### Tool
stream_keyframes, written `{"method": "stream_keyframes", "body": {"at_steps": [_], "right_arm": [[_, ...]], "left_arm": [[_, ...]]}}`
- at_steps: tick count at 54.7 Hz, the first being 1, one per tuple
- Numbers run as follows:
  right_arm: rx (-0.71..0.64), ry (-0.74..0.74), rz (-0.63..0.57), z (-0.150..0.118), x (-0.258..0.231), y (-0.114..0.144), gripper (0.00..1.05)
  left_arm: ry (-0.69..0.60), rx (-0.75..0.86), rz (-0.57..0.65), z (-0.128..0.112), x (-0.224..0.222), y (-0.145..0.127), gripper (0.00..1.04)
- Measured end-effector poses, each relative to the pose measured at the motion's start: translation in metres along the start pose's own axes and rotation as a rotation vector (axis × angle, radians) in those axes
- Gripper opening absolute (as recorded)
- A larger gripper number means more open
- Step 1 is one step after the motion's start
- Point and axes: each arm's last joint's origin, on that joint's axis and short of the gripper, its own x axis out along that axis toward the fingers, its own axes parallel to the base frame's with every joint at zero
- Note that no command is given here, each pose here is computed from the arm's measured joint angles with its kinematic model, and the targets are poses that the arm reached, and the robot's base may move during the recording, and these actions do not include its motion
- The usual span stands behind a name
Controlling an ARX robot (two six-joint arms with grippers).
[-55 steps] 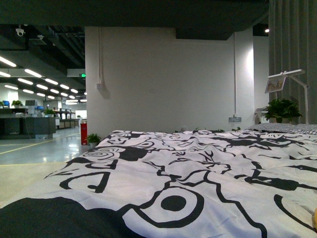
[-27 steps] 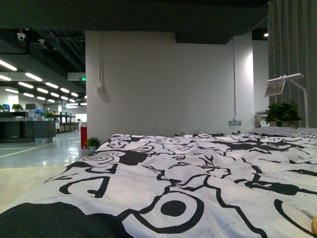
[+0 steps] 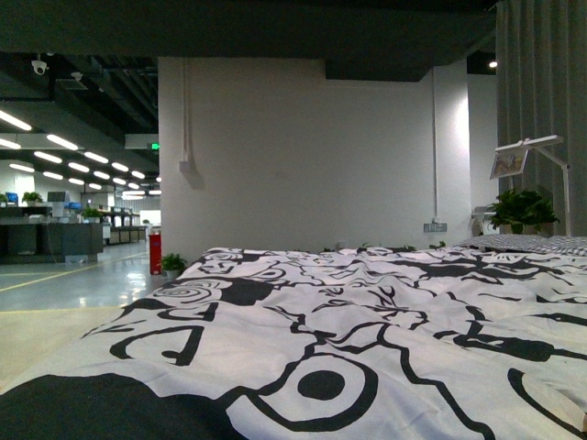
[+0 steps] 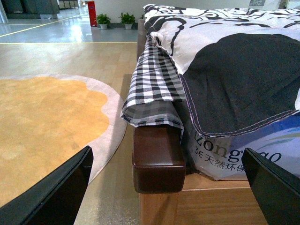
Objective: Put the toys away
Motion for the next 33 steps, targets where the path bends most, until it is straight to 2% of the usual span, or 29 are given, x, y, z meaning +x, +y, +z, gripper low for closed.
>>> {"method": "stream_keyframes", "body": {"at_steps": [20,33], "right_arm": [[0.0,0.002,0.001,-0.015,0.0,0.0,0.07],[0.0,0.001,0.001,-0.015,0.0,0.0,0.07]], "left_arm": [[0.0,0.0,0.0,0.0,0.0,0.0,0.98],[0.0,0.0,0.0,0.0,0.0,0.0,0.98]]}}
